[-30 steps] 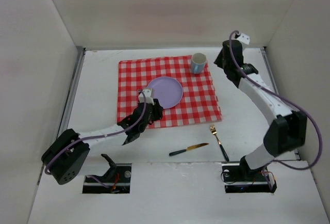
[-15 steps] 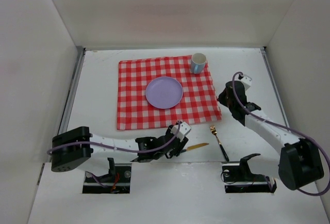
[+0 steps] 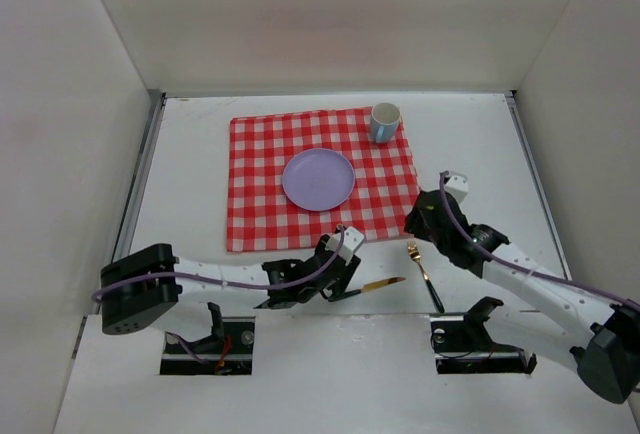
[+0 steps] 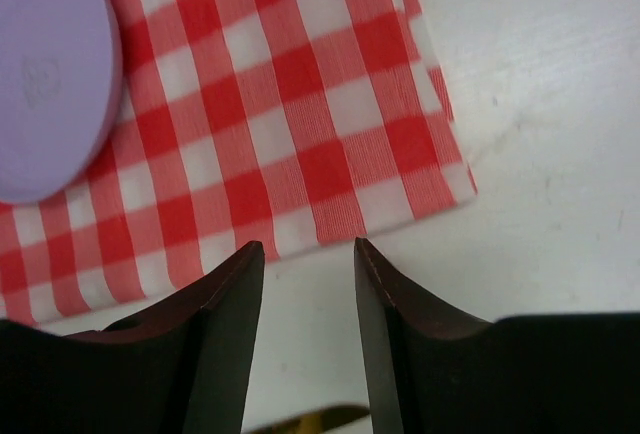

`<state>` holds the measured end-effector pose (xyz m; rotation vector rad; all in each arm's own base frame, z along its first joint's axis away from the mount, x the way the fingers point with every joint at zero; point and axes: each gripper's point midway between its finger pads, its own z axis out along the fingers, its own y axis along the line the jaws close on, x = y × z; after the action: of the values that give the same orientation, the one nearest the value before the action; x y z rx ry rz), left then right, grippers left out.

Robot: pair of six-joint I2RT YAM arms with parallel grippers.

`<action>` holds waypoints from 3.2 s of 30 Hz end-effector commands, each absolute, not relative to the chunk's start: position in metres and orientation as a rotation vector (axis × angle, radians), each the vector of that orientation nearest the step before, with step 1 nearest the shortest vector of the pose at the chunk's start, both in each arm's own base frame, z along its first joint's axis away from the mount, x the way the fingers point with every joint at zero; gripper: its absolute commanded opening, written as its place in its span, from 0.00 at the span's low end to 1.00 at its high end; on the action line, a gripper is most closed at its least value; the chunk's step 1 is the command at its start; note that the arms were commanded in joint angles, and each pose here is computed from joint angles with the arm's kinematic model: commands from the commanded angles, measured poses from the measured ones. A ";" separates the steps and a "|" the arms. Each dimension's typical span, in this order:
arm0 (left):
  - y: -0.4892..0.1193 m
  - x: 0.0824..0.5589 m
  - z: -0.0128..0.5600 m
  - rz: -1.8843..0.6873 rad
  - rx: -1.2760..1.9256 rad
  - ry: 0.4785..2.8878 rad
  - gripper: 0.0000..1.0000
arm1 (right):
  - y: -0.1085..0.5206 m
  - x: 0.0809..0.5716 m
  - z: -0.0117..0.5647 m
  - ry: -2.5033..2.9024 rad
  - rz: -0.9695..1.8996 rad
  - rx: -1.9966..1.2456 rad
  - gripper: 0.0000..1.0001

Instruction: Set the dinner table for one person

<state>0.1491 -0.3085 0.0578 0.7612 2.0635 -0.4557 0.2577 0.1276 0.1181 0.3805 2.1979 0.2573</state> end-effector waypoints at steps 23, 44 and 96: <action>-0.275 0.187 0.119 -0.725 0.350 1.926 0.47 | 0.118 0.160 0.040 2.783 -0.196 0.218 0.42; -0.258 0.199 0.126 -0.757 0.256 1.912 0.47 | 0.107 0.180 0.032 2.780 -0.217 0.224 0.39; -0.217 0.227 0.159 -0.821 -0.001 1.832 0.45 | 0.141 0.236 0.142 2.548 0.039 0.189 0.01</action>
<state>0.2194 -0.2182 0.1251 0.0739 1.9091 -0.7661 0.2200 0.1239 0.1132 0.2273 2.6206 -0.0212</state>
